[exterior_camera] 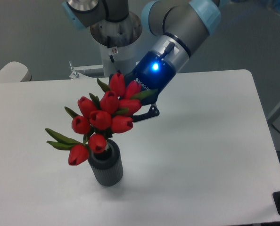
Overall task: Pick up the flowers from the vase
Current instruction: 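Lift the gripped tulips upward out of the grey vase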
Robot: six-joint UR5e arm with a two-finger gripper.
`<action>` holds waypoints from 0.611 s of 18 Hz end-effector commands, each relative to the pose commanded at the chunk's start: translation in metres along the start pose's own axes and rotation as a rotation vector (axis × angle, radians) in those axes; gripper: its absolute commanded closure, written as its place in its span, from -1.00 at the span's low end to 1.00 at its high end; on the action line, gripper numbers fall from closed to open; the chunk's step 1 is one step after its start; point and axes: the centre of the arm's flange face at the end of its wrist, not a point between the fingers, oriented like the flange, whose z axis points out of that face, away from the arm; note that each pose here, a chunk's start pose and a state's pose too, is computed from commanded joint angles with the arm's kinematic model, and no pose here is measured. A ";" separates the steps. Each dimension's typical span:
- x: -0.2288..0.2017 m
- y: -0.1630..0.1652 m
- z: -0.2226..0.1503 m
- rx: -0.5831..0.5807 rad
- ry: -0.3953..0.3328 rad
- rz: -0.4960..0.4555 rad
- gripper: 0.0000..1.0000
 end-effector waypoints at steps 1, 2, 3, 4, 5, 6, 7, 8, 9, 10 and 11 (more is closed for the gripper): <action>0.002 -0.006 -0.002 0.005 -0.002 -0.007 0.53; 0.003 -0.010 -0.003 0.007 -0.004 -0.011 0.54; 0.003 -0.014 -0.005 0.010 -0.007 -0.004 0.53; 0.002 -0.016 -0.006 0.011 -0.009 -0.002 0.53; -0.002 -0.015 -0.012 0.013 -0.019 0.000 0.53; -0.009 -0.014 -0.021 0.017 -0.039 -0.002 0.53; -0.015 -0.014 -0.031 0.022 -0.057 -0.001 0.53; -0.021 -0.013 -0.040 0.026 -0.075 -0.002 0.53; -0.029 -0.012 -0.047 0.029 -0.087 -0.006 0.53; -0.035 -0.010 -0.050 0.029 -0.096 -0.006 0.53; -0.044 -0.007 -0.055 0.028 -0.108 -0.002 0.53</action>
